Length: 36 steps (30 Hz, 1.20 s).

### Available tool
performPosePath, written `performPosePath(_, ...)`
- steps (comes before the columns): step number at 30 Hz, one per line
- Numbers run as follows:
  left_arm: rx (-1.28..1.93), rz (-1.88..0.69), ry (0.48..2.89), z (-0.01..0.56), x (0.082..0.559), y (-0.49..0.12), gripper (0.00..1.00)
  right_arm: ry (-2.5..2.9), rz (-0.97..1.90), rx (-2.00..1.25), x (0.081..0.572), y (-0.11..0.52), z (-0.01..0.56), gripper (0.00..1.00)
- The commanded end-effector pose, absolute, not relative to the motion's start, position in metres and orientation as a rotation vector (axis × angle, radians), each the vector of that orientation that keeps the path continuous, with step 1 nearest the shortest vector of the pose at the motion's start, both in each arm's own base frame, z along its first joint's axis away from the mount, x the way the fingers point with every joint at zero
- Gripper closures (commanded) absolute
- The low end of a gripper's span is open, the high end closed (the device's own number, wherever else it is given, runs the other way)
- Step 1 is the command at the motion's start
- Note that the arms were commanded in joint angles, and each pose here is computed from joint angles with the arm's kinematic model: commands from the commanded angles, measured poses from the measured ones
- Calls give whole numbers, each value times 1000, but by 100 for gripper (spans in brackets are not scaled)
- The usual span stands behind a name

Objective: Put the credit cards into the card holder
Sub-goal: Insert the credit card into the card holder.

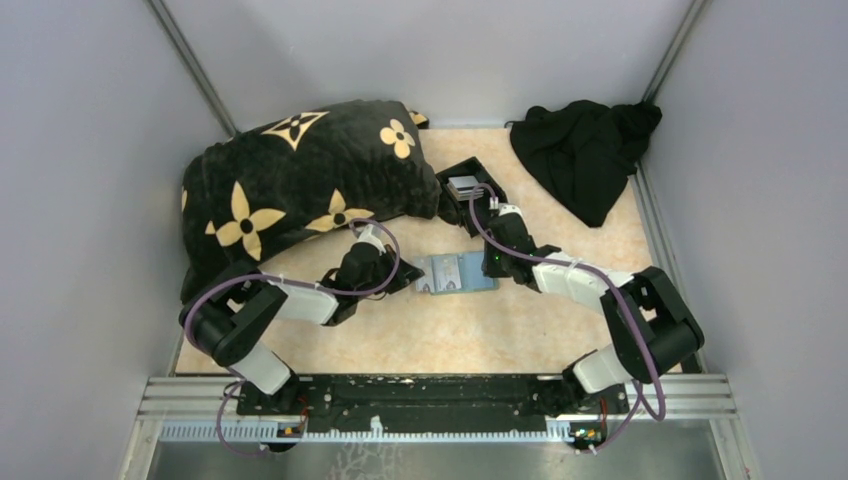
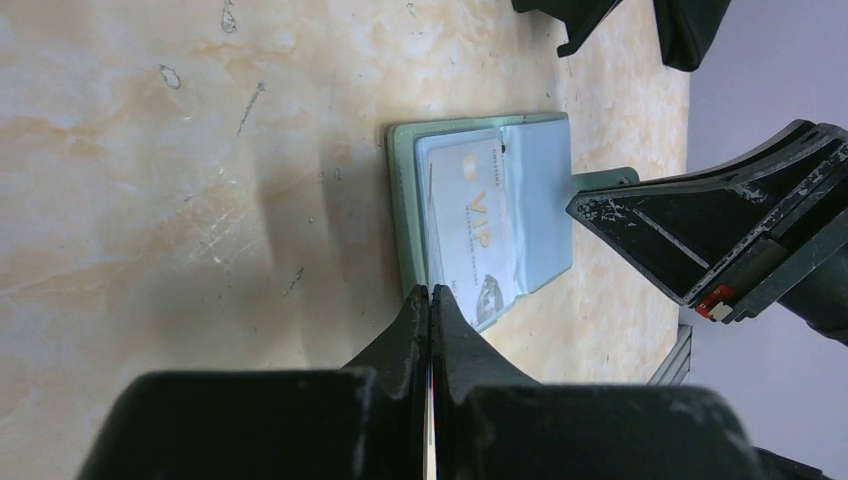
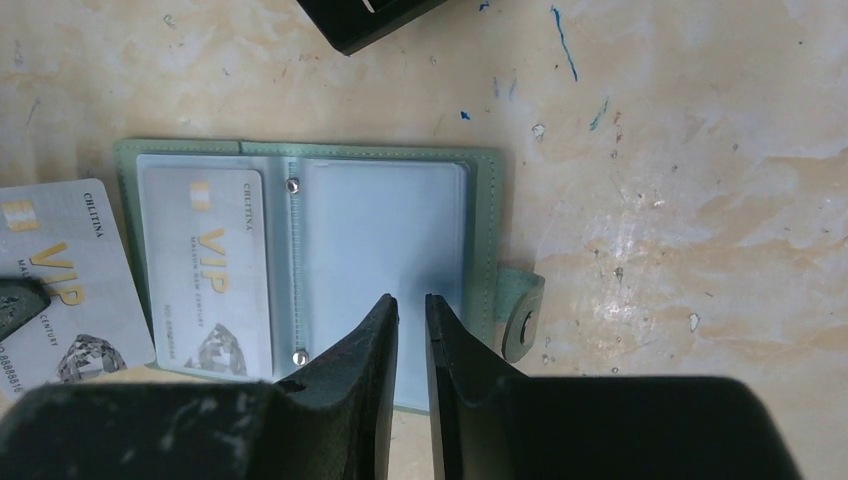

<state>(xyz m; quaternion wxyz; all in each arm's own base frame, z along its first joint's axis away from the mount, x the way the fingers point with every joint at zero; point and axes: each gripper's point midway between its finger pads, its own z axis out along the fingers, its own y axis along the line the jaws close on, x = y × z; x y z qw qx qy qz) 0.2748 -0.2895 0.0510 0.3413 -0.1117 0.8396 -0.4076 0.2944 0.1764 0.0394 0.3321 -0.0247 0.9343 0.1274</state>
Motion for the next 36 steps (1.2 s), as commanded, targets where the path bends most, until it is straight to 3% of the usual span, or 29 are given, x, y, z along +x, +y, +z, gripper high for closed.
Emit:
performPosePath(1,-273,-1061,2174,49,277,-288,100,2369,367,-58,313,189,59,84)
performPosePath(36,-309,-1221,2165,58,283,-297,100,2403,341,-62,311,188,47,85)
